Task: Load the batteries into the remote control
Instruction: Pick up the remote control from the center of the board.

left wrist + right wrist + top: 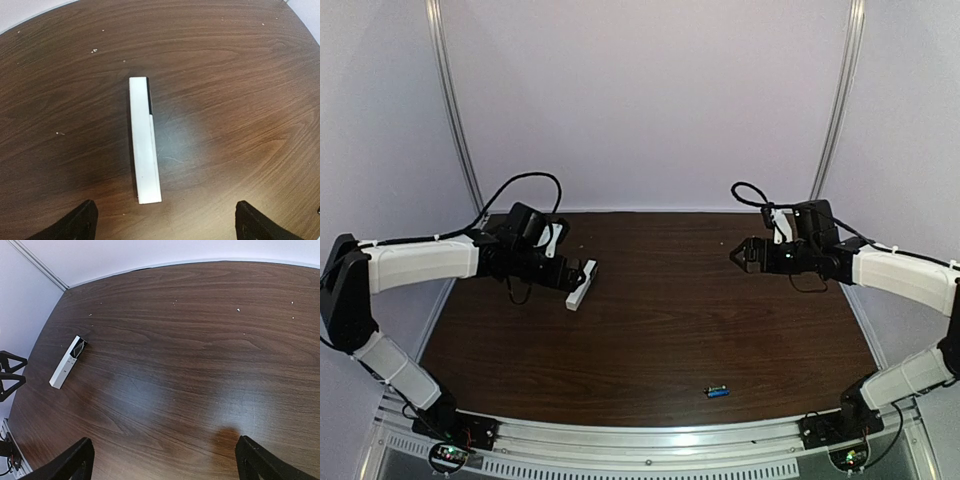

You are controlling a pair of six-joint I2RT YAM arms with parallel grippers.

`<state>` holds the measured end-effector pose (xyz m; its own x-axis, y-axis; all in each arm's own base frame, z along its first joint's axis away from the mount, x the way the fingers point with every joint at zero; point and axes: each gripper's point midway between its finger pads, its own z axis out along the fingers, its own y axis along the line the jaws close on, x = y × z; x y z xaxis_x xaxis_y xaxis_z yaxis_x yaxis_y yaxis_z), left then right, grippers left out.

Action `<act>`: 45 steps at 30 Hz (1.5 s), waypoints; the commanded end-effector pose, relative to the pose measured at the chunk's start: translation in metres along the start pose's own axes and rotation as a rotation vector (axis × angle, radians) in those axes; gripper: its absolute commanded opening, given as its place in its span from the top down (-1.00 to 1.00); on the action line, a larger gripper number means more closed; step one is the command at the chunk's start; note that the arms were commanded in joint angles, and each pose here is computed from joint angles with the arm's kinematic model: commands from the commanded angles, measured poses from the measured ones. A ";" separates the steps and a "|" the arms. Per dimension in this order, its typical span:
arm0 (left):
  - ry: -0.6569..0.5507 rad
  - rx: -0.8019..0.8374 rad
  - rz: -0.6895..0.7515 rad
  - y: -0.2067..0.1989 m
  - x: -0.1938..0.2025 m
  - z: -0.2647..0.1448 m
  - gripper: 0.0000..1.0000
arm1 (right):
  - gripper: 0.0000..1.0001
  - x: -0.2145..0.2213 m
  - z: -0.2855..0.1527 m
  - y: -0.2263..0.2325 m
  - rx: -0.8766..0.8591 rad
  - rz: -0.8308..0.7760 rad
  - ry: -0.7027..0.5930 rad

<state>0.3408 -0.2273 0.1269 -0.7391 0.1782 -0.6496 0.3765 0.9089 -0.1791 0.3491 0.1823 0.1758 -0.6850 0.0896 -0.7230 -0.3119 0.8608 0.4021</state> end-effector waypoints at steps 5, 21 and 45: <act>0.061 -0.112 0.000 0.018 0.003 0.024 -0.95 | -0.99 -0.008 0.005 0.011 -0.028 0.006 0.020; 0.194 -0.141 0.043 0.025 0.026 0.078 -0.53 | -0.99 -0.023 -0.005 -0.001 0.017 0.038 -0.086; 0.178 -0.081 0.093 -0.002 0.009 0.081 0.63 | -0.99 -0.030 0.000 0.027 -0.173 0.080 0.023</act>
<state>0.3807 -0.2296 0.0183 -0.8452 0.3083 -0.4366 0.3326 0.9428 0.0219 0.3602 0.1905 0.1922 -0.7189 0.1308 -0.6828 -0.3214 0.8083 0.4933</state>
